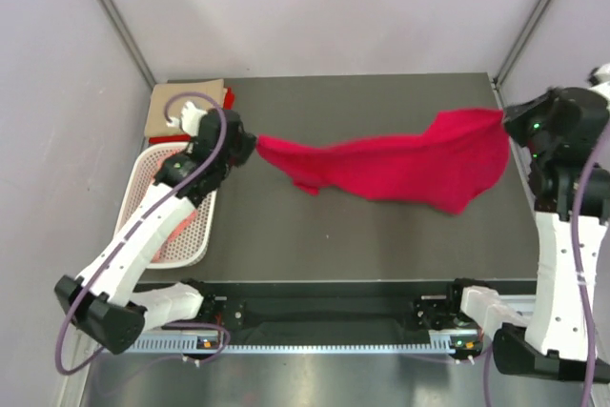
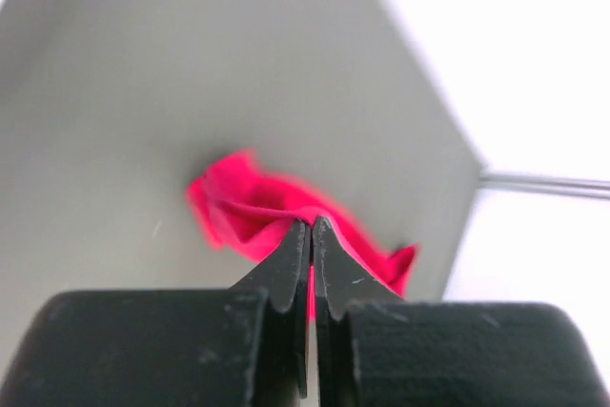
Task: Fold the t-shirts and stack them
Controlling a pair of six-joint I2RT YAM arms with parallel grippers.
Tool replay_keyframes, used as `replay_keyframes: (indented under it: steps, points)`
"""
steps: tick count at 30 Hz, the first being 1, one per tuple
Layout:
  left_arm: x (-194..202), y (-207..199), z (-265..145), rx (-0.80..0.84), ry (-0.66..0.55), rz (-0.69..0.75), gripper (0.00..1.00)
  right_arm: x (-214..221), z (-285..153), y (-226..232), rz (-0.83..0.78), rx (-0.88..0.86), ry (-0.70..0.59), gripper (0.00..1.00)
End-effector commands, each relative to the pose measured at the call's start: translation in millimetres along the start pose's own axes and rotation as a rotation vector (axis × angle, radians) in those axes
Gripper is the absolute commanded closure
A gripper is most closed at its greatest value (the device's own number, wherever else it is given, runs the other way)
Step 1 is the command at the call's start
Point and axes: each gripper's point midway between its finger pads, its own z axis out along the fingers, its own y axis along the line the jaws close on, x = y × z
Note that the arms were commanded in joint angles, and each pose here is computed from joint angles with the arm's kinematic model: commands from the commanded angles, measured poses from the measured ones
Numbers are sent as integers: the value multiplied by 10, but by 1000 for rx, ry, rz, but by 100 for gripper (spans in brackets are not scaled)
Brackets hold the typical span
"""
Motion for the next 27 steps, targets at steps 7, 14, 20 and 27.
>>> replay_keyframes:
  steps: [7,14,20,27]
  points:
    - [-961,-749,-1126,321,-257,187,100,-930,-1382,425,-9,-255,-366,100]
    - [-865,-866,-1630,486,-147,150,100,-896,-2053,372,33,-362,-451,100]
    - [-992,-983,-1593,462,-201,205,100,-847,-1697,472,42,-359,-383,100]
    - [-970,-1356,-801,384,-265,274,100,-952,-590,858,14,-419,-377,100]
